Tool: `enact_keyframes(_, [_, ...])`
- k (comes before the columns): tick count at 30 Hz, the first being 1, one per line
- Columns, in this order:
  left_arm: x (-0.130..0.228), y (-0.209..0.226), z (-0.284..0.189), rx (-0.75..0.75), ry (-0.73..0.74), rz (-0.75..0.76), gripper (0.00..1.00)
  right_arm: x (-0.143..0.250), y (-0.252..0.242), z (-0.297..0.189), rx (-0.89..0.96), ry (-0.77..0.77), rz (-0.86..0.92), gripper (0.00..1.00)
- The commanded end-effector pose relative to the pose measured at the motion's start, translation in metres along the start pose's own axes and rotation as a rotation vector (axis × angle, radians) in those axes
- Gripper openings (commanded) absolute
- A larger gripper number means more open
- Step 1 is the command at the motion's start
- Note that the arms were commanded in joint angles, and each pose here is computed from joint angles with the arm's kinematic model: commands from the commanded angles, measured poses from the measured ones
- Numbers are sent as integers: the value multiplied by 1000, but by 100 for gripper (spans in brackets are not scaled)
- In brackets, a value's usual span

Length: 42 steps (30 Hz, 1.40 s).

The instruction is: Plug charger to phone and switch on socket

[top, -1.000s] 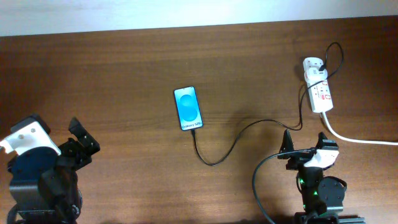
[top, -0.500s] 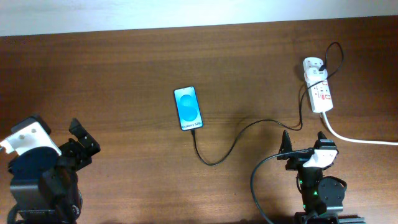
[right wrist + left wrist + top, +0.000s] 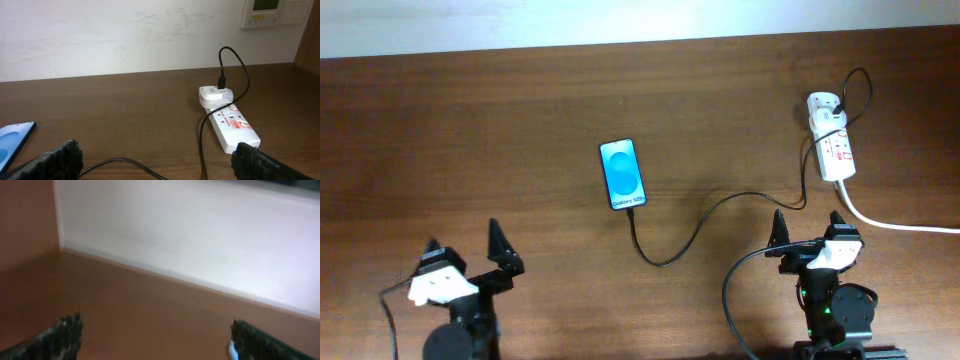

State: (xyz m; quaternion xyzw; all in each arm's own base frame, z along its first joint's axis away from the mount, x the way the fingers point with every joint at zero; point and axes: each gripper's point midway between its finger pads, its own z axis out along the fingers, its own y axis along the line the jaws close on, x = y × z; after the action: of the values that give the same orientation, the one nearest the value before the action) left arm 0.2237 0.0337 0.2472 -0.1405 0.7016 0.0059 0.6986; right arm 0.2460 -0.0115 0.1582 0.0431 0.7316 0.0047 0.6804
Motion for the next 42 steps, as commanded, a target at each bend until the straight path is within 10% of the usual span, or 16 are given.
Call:
enact_keyframes(1, [19, -13, 6, 98, -55, 115, 99, 2, 2, 0, -11, 4, -8, 98])
enact_keyframes(13, [99, -30, 15, 262, 53, 424, 99, 3, 2, 0, -11, 4, -8, 98])
enact_keyframes(42, [90, -5, 19, 100, 50, 224, 99, 3, 2, 0, -11, 4, -8, 98])
